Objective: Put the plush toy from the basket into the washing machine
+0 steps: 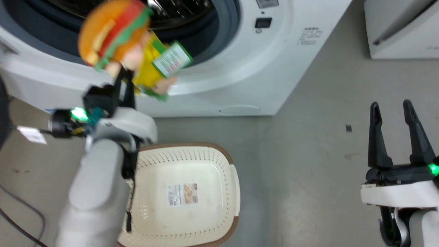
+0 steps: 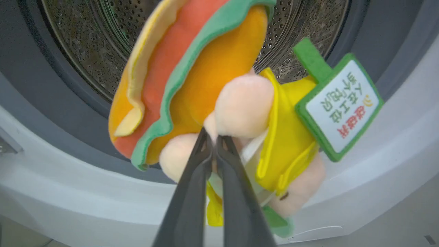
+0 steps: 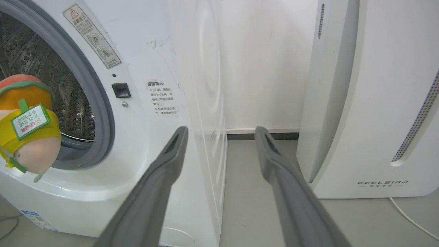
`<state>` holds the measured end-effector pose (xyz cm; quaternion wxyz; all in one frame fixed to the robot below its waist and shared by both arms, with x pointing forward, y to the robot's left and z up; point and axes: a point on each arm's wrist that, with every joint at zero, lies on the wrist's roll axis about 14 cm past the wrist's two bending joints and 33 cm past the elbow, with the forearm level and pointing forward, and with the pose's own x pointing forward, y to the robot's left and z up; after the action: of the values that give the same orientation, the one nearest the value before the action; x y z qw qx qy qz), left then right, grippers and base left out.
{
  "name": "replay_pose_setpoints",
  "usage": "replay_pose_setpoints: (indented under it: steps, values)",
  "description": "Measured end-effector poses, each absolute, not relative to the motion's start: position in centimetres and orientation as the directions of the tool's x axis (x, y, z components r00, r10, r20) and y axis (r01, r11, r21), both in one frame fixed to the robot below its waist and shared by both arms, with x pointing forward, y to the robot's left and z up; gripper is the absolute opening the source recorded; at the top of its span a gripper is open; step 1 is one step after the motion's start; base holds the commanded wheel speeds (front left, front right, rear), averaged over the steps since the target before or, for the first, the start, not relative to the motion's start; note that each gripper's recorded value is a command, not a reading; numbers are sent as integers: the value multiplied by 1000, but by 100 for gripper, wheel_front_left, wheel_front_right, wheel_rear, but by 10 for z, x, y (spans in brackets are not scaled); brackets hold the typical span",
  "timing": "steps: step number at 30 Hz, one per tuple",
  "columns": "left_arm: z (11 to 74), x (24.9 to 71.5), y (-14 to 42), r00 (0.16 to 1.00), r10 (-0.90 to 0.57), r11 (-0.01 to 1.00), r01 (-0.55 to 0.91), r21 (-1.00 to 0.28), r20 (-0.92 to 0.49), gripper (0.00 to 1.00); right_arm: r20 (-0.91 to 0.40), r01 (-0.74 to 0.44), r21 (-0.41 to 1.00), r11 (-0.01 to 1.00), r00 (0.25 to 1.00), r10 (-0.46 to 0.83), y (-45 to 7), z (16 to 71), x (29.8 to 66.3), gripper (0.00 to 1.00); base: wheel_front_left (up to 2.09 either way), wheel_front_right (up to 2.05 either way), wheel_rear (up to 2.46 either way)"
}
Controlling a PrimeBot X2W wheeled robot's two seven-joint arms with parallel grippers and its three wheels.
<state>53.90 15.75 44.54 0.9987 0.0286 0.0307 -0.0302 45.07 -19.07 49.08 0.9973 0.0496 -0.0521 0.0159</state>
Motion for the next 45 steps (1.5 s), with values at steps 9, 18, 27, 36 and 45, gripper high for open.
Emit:
replay_pose_setpoints:
  steps: [9,18,27,36,45]
  values:
    - [441,599,164,998,-54,995,56,82,-28,0,65,2,85,996,998,-8,-205,469,463,100,0,0,0]
    - [431,654,165,999,-40,995,40,87,-1,0,13,53,67,996,998,-54,-224,446,468,100,0,0,0]
    - [421,703,167,1000,-12,998,12,64,13,0,-27,82,60,995,996,-81,-235,427,473,100,0,0,0]
    - [404,730,173,1000,16,997,-16,73,-3,0,-43,102,47,994,994,-100,-244,417,476,100,0,0,0]
    - [405,730,177,1000,23,995,-21,93,-19,100,-35,100,51,994,995,-98,-243,419,477,100,0,0,0]
